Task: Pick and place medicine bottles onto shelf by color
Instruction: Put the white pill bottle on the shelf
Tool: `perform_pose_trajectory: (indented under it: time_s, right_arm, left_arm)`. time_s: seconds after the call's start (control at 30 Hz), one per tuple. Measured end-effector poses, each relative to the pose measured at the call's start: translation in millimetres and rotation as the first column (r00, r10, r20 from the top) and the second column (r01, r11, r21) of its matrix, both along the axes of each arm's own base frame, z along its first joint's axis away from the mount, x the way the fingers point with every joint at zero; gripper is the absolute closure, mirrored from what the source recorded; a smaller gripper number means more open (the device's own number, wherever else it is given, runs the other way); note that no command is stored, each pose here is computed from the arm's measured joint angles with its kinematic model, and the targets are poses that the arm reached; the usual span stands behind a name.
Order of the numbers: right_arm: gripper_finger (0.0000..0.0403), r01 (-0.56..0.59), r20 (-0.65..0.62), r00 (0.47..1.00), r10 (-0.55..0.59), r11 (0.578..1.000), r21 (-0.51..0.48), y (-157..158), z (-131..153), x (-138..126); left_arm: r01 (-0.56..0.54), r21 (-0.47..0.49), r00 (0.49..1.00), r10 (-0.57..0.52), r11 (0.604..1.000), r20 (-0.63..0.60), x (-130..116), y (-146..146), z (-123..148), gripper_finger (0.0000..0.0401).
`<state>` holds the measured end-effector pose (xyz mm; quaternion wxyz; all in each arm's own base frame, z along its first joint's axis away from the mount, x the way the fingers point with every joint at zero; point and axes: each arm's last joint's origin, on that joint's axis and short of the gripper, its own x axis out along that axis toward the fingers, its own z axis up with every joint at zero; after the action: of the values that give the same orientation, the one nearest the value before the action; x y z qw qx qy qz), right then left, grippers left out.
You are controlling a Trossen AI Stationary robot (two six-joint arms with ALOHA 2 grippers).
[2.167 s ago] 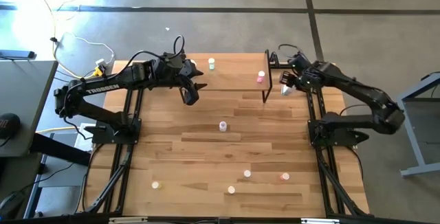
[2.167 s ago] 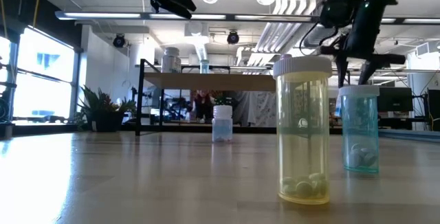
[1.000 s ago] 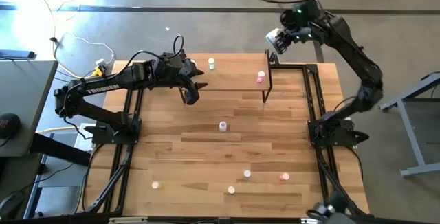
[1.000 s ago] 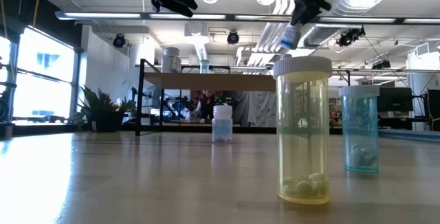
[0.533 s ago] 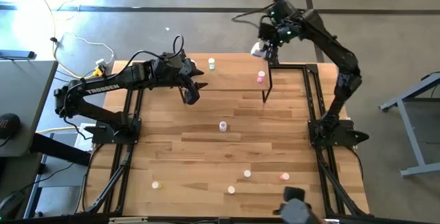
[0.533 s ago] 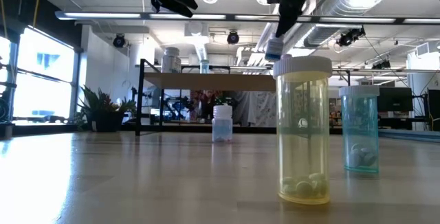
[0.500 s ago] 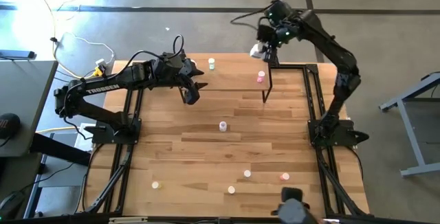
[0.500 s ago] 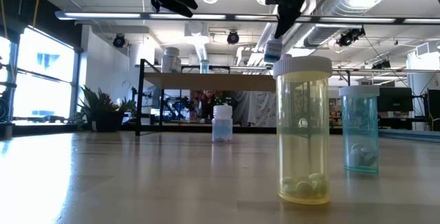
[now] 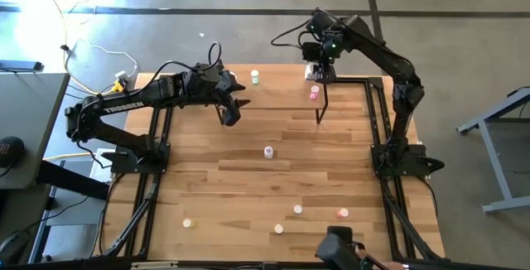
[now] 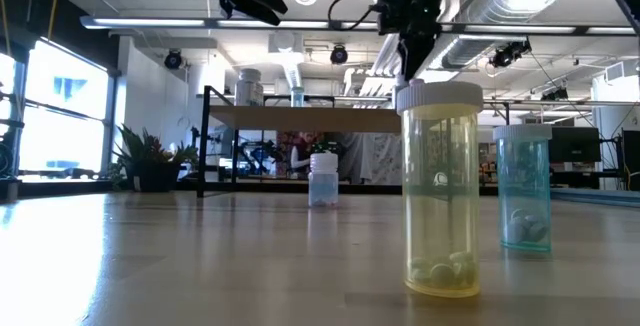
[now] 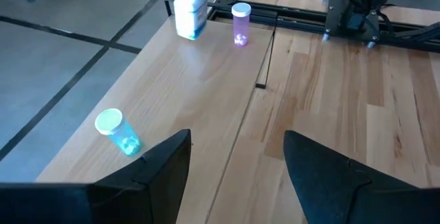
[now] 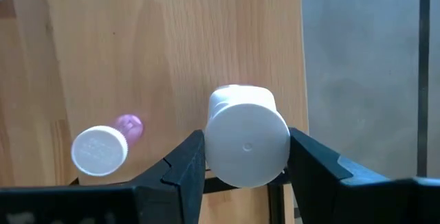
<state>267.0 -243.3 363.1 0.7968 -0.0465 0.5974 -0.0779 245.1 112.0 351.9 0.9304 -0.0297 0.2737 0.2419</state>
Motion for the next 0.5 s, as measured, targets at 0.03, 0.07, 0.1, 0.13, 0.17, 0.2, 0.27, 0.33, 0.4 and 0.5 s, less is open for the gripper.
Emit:
perform_pose_trajectory:
  time_s: [0.03, 0.07, 0.1, 0.13, 0.17, 0.2, 0.27, 0.33, 0.4, 0.5]
  right_arm:
    - [0.0249, 0.000, -0.002, 1.000, 0.000, 1.000, 0.002, -0.7, -1.3, 0.8]
    - [0.0249, 0.000, -0.005, 1.000, 0.000, 1.000, 0.005, -1.2, -2.4, 1.4]
    - [0.0249, 0.000, -0.008, 1.000, 0.000, 1.000, 0.007, -1.7, -3.5, 1.9]
    - [0.0249, 0.000, -0.010, 1.000, 0.000, 1.000, 0.009, -2.2, -4.5, 2.4]
    - [0.0249, 0.000, -0.010, 1.000, 0.000, 1.000, 0.009, -2.4, -4.8, 2.7]
    - [0.0249, 0.000, -0.010, 1.000, 0.000, 1.000, 0.009, -2.5, -4.9, 2.8]
    - [0.0234, 0.000, -0.002, 1.000, 0.000, 1.000, 0.002, -3.2, -4.6, 3.5]
    - [0.0207, -0.003, 0.004, 1.000, 0.003, 1.000, -0.006, -2.8, -4.3, 5.1]
    - [0.0180, 0.005, -0.013, 1.000, -0.006, 1.000, -0.028, -3.3, -4.3, 4.9]
    - [0.0159, 0.007, -0.019, 1.000, -0.008, 0.999, -0.047, -3.0, -4.0, 6.1]
  left_arm:
    - [-0.003, 0.002, 1.000, 0.003, 1.000, -0.001, 0.0, 0.1, 0.0, 0.0178]
    - [-0.007, 0.004, 1.000, 0.007, 1.000, -0.002, -0.1, 0.2, 0.0, 0.0178]
    - [-0.013, 0.008, 1.000, 0.013, 1.000, -0.003, -0.2, 0.4, 0.1, 0.0178]
    - [-0.015, 0.009, 1.000, 0.015, 1.000, -0.004, -0.3, 0.5, 0.1, 0.0178]
    - [-0.015, 0.009, 1.000, 0.015, 1.000, -0.004, -0.3, 0.5, 0.1, 0.0178]
    - [-0.016, 0.009, 1.000, 0.016, 1.000, -0.004, -0.3, 0.5, 0.1, 0.0178]
    - [-0.015, 0.009, 1.000, 0.015, 1.000, -0.004, -0.2, 0.5, 0.1, 0.0178]
    - [-0.015, 0.009, 1.000, 0.015, 1.000, -0.004, -0.3, 0.4, 0.1, 0.0178]
    - [-0.015, 0.009, 1.000, 0.015, 1.000, -0.004, -0.2, 0.4, 0.1, 0.0178]
    - [-0.015, 0.009, 1.000, 0.015, 1.000, -0.004, -0.2, 0.5, 0.0, 0.0178]
